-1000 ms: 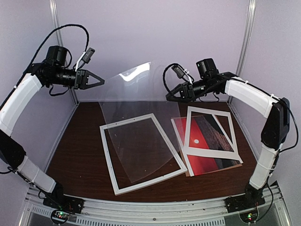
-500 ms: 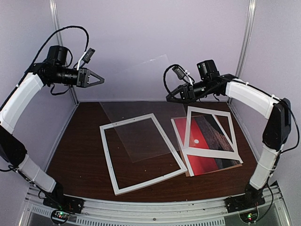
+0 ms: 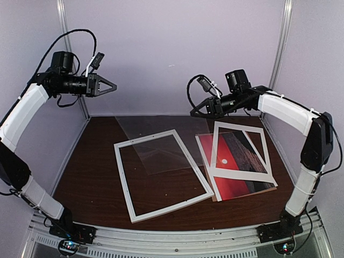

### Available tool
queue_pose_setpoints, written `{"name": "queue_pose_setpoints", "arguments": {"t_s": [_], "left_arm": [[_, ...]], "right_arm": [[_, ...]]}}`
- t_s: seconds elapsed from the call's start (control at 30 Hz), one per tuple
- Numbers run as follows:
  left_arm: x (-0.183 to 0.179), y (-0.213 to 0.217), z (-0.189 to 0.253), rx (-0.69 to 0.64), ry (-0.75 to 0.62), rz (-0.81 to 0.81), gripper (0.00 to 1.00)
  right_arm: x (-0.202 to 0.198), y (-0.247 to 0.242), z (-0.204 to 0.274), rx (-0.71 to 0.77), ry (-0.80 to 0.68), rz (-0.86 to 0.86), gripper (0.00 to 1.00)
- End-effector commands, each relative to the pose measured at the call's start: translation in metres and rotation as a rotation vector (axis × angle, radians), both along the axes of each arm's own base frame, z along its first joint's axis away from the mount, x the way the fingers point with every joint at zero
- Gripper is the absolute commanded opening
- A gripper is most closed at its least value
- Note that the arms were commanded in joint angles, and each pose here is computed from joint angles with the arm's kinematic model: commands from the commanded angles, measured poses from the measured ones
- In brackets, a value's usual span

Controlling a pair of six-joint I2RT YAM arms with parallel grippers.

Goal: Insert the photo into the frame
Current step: Pass from the left arm to the right

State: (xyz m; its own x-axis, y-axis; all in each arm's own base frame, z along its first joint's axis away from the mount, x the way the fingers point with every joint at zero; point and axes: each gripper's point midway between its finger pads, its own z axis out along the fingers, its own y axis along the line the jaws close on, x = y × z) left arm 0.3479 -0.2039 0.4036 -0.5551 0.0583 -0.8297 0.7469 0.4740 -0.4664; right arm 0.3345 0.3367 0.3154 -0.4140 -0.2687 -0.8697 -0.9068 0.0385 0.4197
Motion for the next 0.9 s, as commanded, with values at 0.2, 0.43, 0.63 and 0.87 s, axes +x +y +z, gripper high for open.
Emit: {"name": "queue_pose_setpoints", "arguments": {"t_s": [0.2, 0.43, 0.63, 0.87], "left_arm": [[0.012, 0.003, 0.01, -0.094, 0.004, -0.004, 0.0], [0.032, 0.014, -0.004, -0.081, 0.053, 0.081, 0.22], [0.069, 0.064, -0.043, 0.015, 0.152, 0.376, 0.55], [0.062, 0.095, -0.126, 0.161, 0.317, 0.554, 0.79]], "right_arm": [[0.012, -0.007, 0.017, 0.024, -0.026, -0.089, 0.0], [0.026, -0.01, 0.023, 0.029, 0.123, -0.181, 0.0], [0.019, -0.019, 0.032, -0.003, 0.237, -0.261, 0.0], [0.007, -0.03, 0.049, -0.007, 0.353, -0.345, 0.0]]}}
